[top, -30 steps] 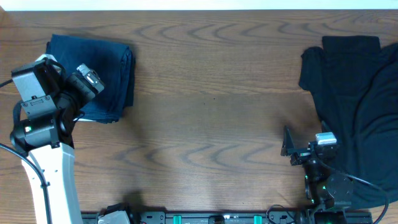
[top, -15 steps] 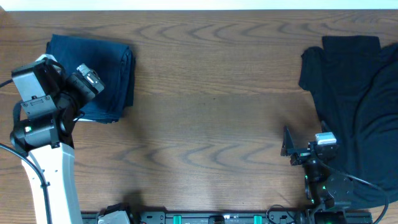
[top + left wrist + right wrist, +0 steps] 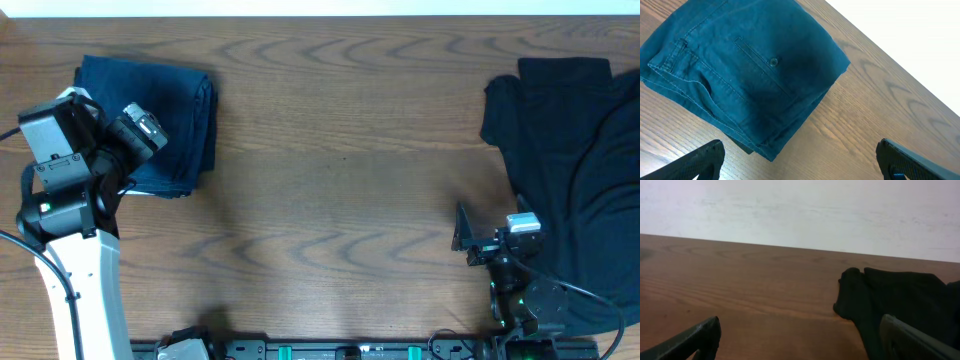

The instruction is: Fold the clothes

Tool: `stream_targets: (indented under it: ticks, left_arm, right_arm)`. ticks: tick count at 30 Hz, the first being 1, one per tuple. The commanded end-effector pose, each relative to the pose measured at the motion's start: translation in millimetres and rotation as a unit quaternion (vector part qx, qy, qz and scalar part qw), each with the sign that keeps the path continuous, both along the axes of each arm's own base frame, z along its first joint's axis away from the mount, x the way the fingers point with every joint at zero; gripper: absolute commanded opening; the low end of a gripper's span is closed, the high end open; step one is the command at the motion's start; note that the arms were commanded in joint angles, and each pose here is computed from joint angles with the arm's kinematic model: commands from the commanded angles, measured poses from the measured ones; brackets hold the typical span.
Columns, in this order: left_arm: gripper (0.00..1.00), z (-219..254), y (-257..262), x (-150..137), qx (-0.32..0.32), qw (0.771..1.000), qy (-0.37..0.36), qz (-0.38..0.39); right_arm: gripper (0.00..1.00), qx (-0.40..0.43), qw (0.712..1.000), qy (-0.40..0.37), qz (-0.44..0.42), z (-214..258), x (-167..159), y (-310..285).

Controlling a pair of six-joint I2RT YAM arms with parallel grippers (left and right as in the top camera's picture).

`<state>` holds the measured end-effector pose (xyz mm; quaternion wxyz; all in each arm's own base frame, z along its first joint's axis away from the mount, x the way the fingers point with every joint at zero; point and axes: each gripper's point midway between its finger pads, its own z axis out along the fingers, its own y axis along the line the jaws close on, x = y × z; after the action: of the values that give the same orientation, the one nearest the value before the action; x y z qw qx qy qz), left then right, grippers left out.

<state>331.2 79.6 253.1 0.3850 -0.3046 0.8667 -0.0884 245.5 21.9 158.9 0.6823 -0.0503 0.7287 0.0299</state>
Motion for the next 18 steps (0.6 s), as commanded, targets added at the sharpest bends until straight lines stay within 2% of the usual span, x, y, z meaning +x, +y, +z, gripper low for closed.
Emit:
stream_targets:
  ticks: [1,10,18]
  left_arm:
    - [0.98,6,1,3,0.006,1.000,-0.006,-0.002]
    - [0.98,8,0,0,0.007,1.000,-0.009,-0.002]
    - [0.98,57,-16,-34,0.033,0.995,-0.092,-0.010]
  right_arm:
    - [0.99,-0.006,1.000,-0.002,-0.005,0,0,-3]
    - [0.99,-0.006,1.000,-0.002,-0.005,0,0,-3]
    - [0.99,-0.006,1.000,-0.002,-0.005,0,0,-3]
